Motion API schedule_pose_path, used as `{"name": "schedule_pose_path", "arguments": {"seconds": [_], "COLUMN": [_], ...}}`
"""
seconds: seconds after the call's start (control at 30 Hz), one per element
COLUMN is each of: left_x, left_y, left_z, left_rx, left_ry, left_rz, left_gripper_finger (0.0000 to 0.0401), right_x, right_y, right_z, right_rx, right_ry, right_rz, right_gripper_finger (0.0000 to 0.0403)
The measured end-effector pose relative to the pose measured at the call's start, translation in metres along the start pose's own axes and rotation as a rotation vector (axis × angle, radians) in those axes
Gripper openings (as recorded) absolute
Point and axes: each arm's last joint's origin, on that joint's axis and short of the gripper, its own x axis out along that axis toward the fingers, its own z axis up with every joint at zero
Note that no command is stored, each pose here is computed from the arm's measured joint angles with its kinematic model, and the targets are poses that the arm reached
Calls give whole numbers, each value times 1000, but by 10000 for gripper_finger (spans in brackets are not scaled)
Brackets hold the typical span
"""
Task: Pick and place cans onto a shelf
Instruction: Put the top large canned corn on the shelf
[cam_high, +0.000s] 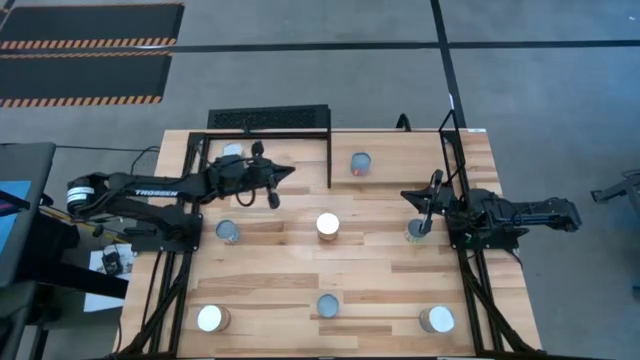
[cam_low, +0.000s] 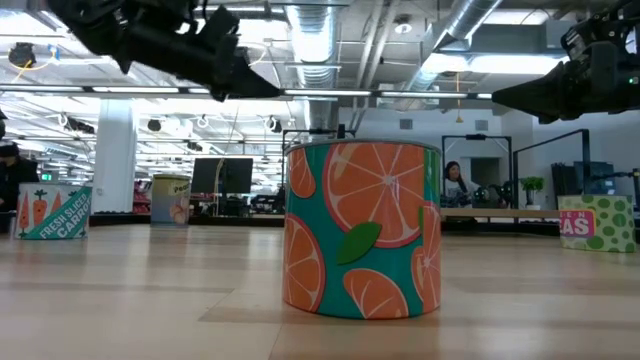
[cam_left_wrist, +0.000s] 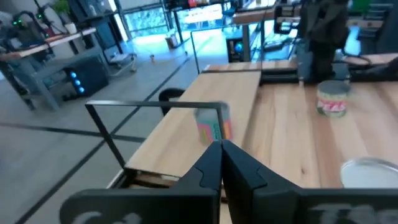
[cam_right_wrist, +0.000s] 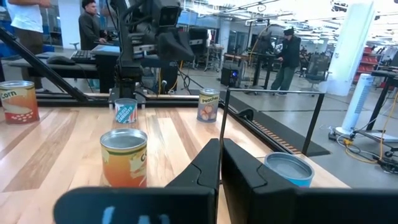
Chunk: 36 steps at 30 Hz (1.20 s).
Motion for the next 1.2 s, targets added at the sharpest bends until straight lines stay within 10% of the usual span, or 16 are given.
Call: {"name": "schedule_pose_path", "arguments": {"seconds": [1.2], "left_x": [-12], "left_y": [19], "left_z": [-26], "left_rx": [-10], "left_ry": [-156], "left_rz": [9], "left_gripper_finger": [0], "right_x": [0], "right_y": [-1], "right_z": [10], "right_rx": [36], "right_ry": [-57], "right_rz": [-7], "right_gripper_finger": [12]}}
